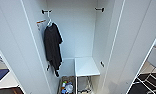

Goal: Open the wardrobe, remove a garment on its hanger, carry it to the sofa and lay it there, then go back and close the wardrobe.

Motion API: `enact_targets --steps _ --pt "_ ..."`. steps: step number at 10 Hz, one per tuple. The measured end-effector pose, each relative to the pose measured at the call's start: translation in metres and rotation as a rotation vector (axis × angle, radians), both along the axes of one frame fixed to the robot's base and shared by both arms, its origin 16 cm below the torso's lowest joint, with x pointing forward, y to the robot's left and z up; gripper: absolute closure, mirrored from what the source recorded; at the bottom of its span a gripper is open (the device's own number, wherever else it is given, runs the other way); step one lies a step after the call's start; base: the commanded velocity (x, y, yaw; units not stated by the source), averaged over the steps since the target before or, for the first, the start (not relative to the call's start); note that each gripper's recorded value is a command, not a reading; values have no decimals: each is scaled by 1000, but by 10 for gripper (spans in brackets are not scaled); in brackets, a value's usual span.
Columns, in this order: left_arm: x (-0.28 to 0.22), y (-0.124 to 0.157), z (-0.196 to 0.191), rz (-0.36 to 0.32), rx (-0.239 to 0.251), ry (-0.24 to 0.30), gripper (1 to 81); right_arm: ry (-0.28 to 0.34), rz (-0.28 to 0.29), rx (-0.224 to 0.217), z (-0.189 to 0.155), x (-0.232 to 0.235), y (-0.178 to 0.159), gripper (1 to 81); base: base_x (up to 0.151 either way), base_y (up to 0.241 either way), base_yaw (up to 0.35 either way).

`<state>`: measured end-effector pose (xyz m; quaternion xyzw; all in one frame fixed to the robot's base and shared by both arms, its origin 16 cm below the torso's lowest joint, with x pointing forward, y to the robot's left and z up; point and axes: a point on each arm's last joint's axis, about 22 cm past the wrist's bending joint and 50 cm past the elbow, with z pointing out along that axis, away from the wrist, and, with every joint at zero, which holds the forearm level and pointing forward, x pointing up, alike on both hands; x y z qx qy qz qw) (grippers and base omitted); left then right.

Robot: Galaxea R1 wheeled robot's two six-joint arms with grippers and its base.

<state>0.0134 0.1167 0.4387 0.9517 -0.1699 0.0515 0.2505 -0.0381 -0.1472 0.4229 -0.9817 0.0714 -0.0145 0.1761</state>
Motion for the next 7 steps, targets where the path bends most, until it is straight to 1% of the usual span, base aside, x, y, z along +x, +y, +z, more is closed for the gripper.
enact_targets --steps 1,2,3,4,5,6,7 --pt "-3 7 -1 53 11 15 10 2 22 2 0 2 1 10 0 0 0" --pt "-9 20 -3 116 31 33 10 1 52 6 -1 8 3 10 0 0 0" --pt "-16 39 -6 162 63 45 10 -6 78 9 -2 18 4 10 0 0 0" --pt "-21 50 -8 199 81 59 10 -18 91 11 -2 29 6 10 0 0 0" --pt "-27 54 -9 217 91 76 10 -30 91 11 -2 39 7 10 0 0 0" --pt "-31 54 -10 269 106 113 10 -31 90 11 -3 40 7 10 0 0 0" --pt "-40 58 -14 326 153 173 10 -30 91 11 -3 40 7 10 0 0 0"
